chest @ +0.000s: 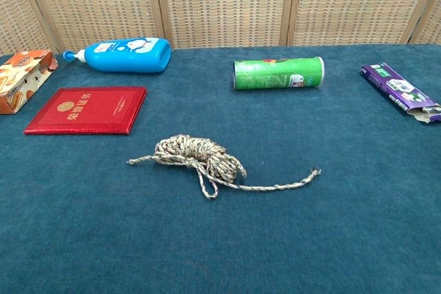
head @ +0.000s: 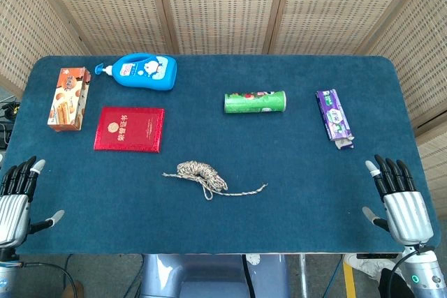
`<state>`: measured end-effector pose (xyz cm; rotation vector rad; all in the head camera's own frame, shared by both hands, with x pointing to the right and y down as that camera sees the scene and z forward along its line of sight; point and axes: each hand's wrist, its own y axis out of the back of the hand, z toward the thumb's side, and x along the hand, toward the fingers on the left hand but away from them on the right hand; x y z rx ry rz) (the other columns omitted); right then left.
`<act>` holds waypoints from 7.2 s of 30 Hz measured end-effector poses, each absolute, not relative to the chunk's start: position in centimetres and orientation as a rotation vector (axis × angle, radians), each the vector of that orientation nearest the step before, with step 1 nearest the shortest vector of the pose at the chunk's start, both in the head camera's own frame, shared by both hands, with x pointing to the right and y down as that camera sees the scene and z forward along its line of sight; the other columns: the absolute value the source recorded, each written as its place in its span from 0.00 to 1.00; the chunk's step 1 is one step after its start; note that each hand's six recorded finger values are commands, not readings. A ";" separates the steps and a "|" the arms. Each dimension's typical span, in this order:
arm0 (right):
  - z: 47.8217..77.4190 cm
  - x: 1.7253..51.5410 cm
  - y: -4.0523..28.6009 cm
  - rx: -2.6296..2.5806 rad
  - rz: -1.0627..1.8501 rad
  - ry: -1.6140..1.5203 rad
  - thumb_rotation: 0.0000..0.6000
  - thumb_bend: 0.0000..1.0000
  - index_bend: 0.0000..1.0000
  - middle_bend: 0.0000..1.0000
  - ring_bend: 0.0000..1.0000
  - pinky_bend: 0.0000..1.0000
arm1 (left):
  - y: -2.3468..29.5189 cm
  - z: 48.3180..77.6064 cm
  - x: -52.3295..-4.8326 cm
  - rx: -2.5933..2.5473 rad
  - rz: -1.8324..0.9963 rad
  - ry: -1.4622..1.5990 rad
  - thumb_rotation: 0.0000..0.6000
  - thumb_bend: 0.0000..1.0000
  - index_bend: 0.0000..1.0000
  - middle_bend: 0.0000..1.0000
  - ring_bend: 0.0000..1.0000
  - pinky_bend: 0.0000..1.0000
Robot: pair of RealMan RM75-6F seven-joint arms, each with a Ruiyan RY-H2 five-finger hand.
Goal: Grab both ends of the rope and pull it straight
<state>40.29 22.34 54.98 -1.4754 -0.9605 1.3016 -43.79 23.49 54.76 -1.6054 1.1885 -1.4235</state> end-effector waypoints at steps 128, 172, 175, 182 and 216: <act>72.3 17.8 18.5 -1.887 1.326 -0.331 1.00 0.43 0.61 0.02 0.00 0.00 | 15.0 69.6 -26.2 -1.870 -1.390 0.739 1.00 0.17 0.42 0.00 0.00 0.00; 72.5 17.2 18.9 -1.906 1.318 -0.341 1.00 0.43 0.61 0.03 0.00 0.00 | 16.7 73.9 -22.2 -1.955 -1.530 0.725 1.00 0.39 0.53 0.00 0.00 0.00; 72.5 17.2 18.9 -1.905 1.318 -0.342 1.00 0.43 0.61 0.03 0.00 0.00 | 16.7 74.0 -22.1 -1.955 -1.531 0.721 1.00 0.39 0.53 0.00 0.00 0.00; 72.5 17.2 18.9 -1.907 1.318 -0.343 1.00 0.43 0.61 0.03 0.00 0.00 | 16.7 74.1 -22.1 -1.951 -1.530 0.723 1.00 0.39 0.55 0.00 0.00 0.00; 72.1 17.3 18.3 -1.897 1.317 -0.361 1.00 0.43 0.62 0.04 0.00 0.00 | 15.1 73.3 -23.1 -1.874 -1.526 0.763 1.00 0.48 0.76 0.00 0.00 0.00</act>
